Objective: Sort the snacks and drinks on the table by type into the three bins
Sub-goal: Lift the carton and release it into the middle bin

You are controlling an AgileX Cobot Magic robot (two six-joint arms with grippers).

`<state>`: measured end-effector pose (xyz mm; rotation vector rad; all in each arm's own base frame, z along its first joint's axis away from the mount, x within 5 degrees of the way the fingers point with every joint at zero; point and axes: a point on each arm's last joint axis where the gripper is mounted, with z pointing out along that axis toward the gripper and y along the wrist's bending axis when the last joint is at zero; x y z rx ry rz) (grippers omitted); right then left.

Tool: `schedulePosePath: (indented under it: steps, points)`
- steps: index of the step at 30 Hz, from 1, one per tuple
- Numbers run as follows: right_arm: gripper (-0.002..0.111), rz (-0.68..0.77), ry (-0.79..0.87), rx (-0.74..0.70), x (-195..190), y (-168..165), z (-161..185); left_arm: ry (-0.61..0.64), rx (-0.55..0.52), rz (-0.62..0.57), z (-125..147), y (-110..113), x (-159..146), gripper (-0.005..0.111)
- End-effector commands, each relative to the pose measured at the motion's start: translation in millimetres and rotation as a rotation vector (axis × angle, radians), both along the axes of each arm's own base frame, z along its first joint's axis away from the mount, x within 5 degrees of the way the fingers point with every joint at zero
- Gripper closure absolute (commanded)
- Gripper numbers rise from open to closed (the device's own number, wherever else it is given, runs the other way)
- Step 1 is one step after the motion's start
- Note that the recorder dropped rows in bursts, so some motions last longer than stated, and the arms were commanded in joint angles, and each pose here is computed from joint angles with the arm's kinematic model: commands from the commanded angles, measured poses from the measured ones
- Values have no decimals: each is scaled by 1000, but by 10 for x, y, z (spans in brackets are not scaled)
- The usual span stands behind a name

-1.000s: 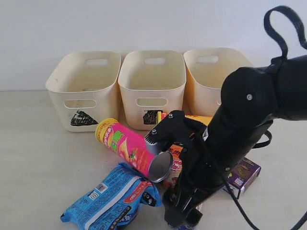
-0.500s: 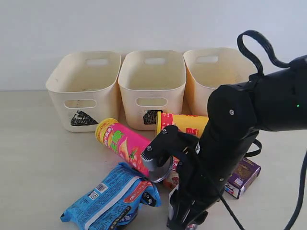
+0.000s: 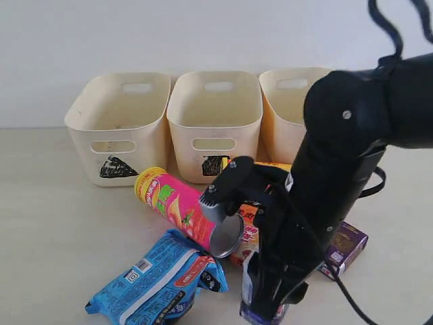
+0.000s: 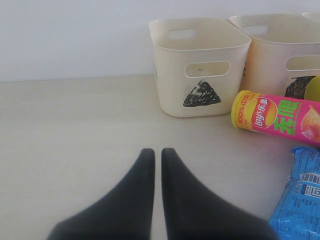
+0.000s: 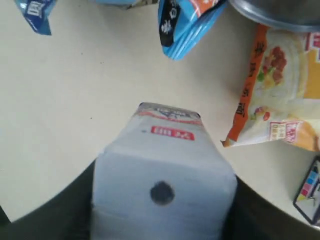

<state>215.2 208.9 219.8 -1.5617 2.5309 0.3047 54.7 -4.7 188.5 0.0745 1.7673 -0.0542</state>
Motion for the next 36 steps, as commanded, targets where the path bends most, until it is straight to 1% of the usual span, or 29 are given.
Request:
schedulePosePath:
  steps: [1, 5, 8, 10, 15, 17, 21, 26, 31, 36]
  points:
    - [109, 16, -121, 96, -79, -71, 441, -7, -9, 6, -4, 2, 0, 103]
    - [109, 4, -251, 205, -88, -86, 819, -7, -9, 6, -4, 2, 0, 103]
    - [109, -40, -350, 283, -24, -57, 1054, -7, -9, 6, -4, 2, 0, 103]
    - [109, -68, -401, 310, 34, -44, 1162, -7, -9, 6, -4, 2, 0, 103]
    - [109, -154, -534, 444, 209, 36, 1326, -7, -9, 6, -4, 2, 0, 103]
    - [109, -165, -583, 483, 273, 78, 1346, -7, -9, 6, -4, 2, 0, 103]
    - [109, -171, -652, 501, 453, 188, 1326, -7, -9, 6, -4, 2, 0, 103]
    - [109, -238, -691, 517, 872, 277, 1286, -7, -9, 6, -4, 2, 0, 103]
    - [109, -332, -684, 497, 1346, 260, 1115, -7, -9, 6, -4, 2, 0, 103]
    - [109, -394, -694, 502, 1690, 282, 891, -7, -9, 6, -4, 2, 0, 103]
